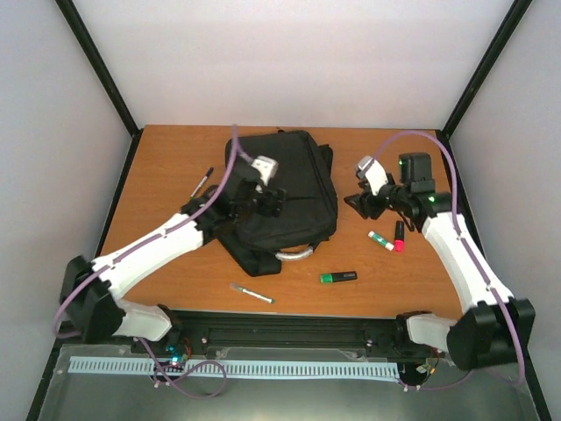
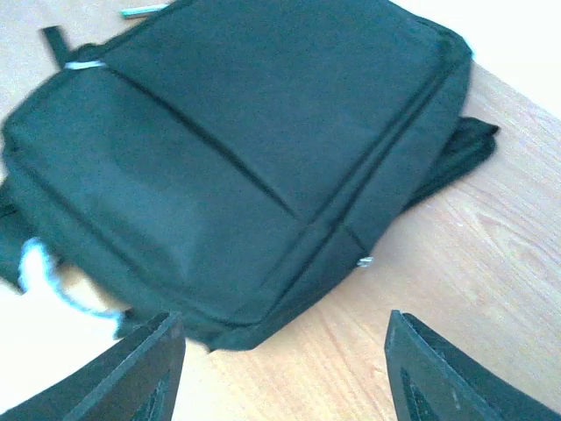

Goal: Pack the student bag
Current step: Zip the student bag at the center of the board, then pick up the stationery from the center of the board, then adjust the student bag at the center of the board.

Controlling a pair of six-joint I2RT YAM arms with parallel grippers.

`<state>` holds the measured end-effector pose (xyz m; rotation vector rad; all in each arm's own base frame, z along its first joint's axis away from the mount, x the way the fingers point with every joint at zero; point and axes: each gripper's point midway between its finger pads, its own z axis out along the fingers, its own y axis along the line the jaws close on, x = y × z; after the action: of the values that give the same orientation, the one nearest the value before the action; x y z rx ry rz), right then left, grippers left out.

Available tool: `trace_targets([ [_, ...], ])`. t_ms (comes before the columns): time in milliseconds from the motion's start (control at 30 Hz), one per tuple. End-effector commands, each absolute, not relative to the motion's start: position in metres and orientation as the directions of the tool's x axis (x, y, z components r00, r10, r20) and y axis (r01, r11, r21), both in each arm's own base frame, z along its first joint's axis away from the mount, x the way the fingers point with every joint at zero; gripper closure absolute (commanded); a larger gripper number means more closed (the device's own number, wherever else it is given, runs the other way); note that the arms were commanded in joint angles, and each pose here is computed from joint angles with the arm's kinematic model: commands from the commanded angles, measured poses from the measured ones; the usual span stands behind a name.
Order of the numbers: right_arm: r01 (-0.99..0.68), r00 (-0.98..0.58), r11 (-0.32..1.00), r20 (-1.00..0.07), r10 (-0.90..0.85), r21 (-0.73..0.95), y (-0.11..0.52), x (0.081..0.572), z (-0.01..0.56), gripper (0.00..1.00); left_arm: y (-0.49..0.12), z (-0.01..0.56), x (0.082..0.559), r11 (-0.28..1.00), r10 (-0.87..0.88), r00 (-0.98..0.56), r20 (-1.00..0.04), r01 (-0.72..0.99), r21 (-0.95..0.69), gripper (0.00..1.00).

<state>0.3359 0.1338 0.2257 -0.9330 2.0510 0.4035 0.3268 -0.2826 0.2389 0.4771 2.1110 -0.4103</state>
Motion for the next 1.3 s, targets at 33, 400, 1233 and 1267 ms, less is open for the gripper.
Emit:
trace_targets([
  [33, -0.866, -0.328, 0.499, -0.763, -0.558, 0.007, 0.145, 0.267, 0.206, 0.35, -0.194, 0.227, 0.329, 0.958, -0.020, -0.609, -0.793, 0.214, -0.188, 0.09],
  [400, -0.964, -0.184, 0.249, -0.433, -0.882, -0.097, 0.132, 0.194, 0.075, 0.37, -0.153, 0.151, 0.326, 0.926, -0.285, -0.758, -0.586, -0.058, -0.374, 0.08],
  [1233, -0.986, -0.128, 0.148, -0.212, -0.969, -0.082, 0.122, 0.187, 0.008, 0.56, -0.227, 0.062, 0.326, 0.836, -0.224, -0.875, -0.429, 0.053, -0.546, 0.35],
  [1267, -0.986, -0.127, 0.146, -0.208, -0.970, -0.079, 0.121, 0.185, 0.007, 0.59, -0.233, 0.063, 0.323, 0.835, -0.209, -0.877, -0.432, 0.070, -0.546, 0.36],
])
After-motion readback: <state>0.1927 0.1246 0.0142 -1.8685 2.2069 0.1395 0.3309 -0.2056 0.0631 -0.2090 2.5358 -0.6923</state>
